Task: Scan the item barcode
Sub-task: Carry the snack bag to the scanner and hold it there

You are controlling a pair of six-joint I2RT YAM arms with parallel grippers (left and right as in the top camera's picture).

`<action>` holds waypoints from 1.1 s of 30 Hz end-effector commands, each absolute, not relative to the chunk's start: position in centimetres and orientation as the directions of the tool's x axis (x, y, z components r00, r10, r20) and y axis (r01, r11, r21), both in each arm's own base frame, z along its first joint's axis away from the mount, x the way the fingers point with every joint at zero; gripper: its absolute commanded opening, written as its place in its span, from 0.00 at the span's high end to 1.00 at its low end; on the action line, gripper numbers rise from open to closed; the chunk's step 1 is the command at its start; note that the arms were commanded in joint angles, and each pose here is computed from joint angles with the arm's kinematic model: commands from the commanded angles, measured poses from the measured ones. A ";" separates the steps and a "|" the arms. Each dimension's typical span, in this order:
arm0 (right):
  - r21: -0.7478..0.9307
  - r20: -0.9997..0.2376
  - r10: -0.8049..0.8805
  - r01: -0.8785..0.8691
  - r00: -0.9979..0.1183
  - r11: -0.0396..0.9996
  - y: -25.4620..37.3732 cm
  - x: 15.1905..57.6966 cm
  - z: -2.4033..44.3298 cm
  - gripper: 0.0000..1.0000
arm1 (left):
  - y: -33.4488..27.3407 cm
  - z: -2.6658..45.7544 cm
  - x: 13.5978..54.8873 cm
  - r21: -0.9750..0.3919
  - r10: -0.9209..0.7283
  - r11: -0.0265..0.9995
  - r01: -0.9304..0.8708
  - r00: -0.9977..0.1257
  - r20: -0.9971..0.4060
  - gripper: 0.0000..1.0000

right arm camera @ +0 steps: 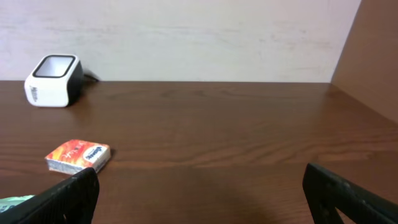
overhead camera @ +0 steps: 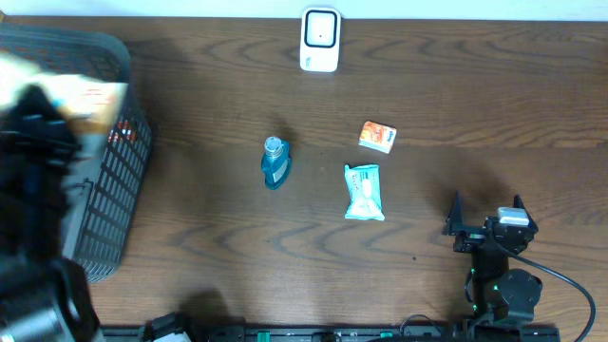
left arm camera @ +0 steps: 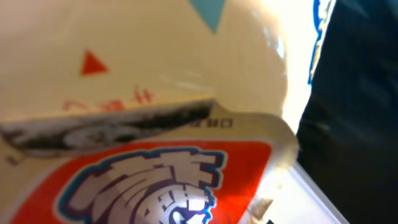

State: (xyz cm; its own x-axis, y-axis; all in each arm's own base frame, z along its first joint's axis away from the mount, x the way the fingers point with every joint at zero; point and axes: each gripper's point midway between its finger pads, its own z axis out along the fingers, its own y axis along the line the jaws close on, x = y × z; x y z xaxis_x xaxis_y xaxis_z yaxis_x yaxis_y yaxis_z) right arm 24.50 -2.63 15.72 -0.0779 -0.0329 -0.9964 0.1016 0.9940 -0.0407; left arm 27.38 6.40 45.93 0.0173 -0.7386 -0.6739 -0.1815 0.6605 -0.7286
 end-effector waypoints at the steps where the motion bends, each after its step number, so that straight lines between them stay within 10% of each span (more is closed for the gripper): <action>1: -0.053 -0.996 -0.045 0.105 -0.081 0.993 -2.7 24.5 15.6 0.01 | -3.6 47.7 27.4 -0.684 -0.646 0.710 0.167 -0.231 -0.728 0.93; 14: -0.053 -0.996 -0.045 0.105 -0.081 0.993 -2.7 24.5 15.6 0.01 | -25.6 30.8 32.8 -0.398 -0.090 0.856 0.329 -0.664 -0.742 0.93; 33: -0.053 -0.996 -0.045 0.105 -0.081 0.993 -2.7 24.5 15.6 0.01 | -29.5 6.5 31.8 -0.122 0.073 0.985 0.122 -0.936 -0.344 0.92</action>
